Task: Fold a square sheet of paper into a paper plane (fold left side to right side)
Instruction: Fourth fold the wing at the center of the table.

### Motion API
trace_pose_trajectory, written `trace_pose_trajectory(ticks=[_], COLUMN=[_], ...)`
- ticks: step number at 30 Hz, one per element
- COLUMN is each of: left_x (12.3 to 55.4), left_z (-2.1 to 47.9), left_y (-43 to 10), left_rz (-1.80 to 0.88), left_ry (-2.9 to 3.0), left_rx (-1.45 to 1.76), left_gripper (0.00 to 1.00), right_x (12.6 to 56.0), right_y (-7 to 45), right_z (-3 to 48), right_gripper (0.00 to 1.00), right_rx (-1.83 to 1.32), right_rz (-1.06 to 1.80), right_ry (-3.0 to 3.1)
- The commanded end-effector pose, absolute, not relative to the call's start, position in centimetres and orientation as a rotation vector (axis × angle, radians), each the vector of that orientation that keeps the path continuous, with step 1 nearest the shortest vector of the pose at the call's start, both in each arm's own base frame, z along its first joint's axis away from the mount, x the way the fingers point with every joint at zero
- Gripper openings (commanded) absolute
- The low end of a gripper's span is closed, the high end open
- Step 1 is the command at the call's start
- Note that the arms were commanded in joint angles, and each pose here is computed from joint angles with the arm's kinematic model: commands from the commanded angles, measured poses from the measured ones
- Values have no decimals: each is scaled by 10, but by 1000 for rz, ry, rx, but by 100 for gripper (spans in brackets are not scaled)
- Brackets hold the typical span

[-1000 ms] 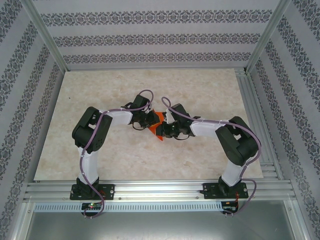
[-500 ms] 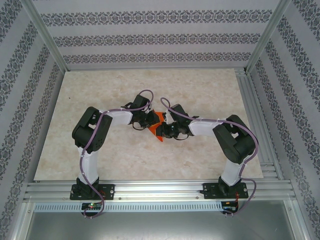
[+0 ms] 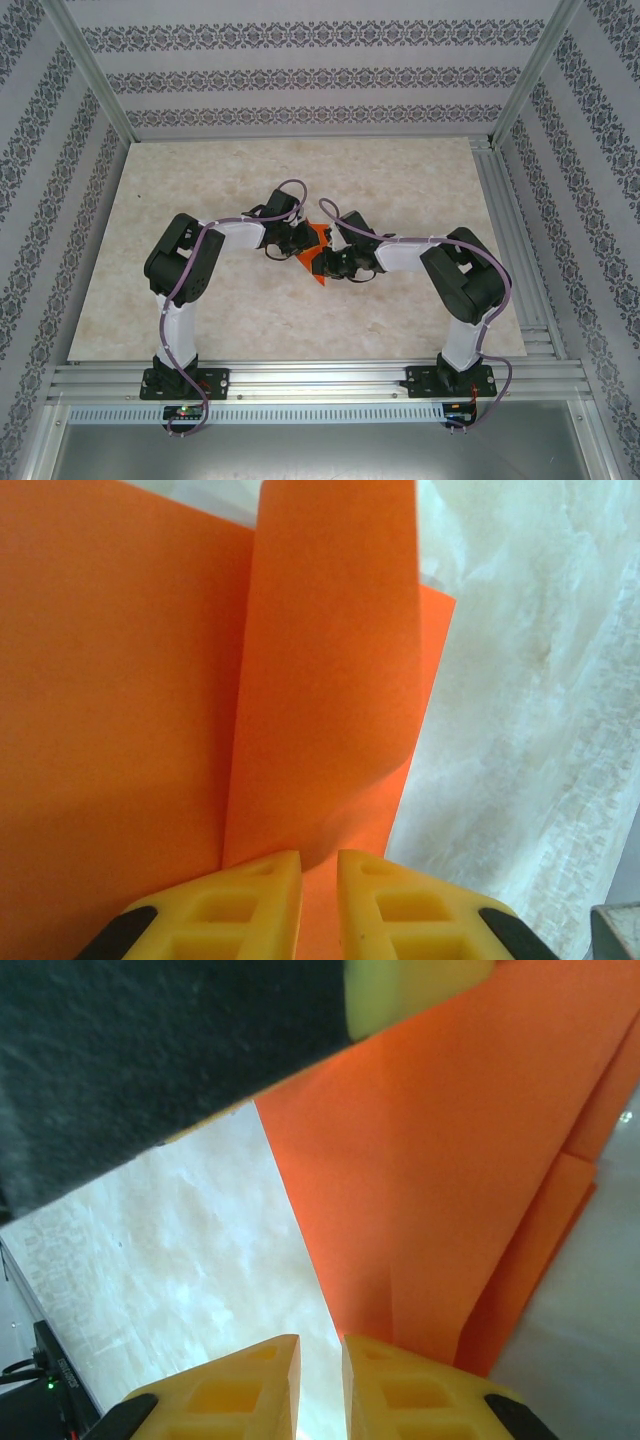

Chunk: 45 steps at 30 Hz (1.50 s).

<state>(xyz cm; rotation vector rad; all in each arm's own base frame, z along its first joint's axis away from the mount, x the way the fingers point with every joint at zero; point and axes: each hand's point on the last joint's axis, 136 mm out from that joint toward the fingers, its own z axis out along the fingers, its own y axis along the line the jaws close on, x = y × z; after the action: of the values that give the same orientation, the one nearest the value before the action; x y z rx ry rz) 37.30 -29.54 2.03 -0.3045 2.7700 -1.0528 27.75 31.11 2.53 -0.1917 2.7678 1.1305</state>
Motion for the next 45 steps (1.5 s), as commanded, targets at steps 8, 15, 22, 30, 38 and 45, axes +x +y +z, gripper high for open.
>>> trace_pose_trajectory(ticks=[8,15,22,30,38,45], left_x=[351,350,348,348,348,349], left_z=[-34,-35,-42,-44,-39,-35], left_y=[-279,-278,-275,-275,-275,-278], left_rz=[-857,-845,-814,-809,-815,-831], left_ry=[2919,2926,2943,2946,2938,2927], left_rx=[-373,-375,-380,-378,-373,-375], left_gripper=[21,21,21,20,20,20], right_x=[256,254,242,220,230,263], right_y=[298,291,292,280,283,296], right_z=[-7,-8,2,-1,37,66], right_gripper=[16,16,15,15,16,16], right_rx=[-167,-165,-206,-177,-193,-173], right_rz=[1014,952,974,975,1082,1156], right_ry=[2867,2880,2886,2919,2815,2673])
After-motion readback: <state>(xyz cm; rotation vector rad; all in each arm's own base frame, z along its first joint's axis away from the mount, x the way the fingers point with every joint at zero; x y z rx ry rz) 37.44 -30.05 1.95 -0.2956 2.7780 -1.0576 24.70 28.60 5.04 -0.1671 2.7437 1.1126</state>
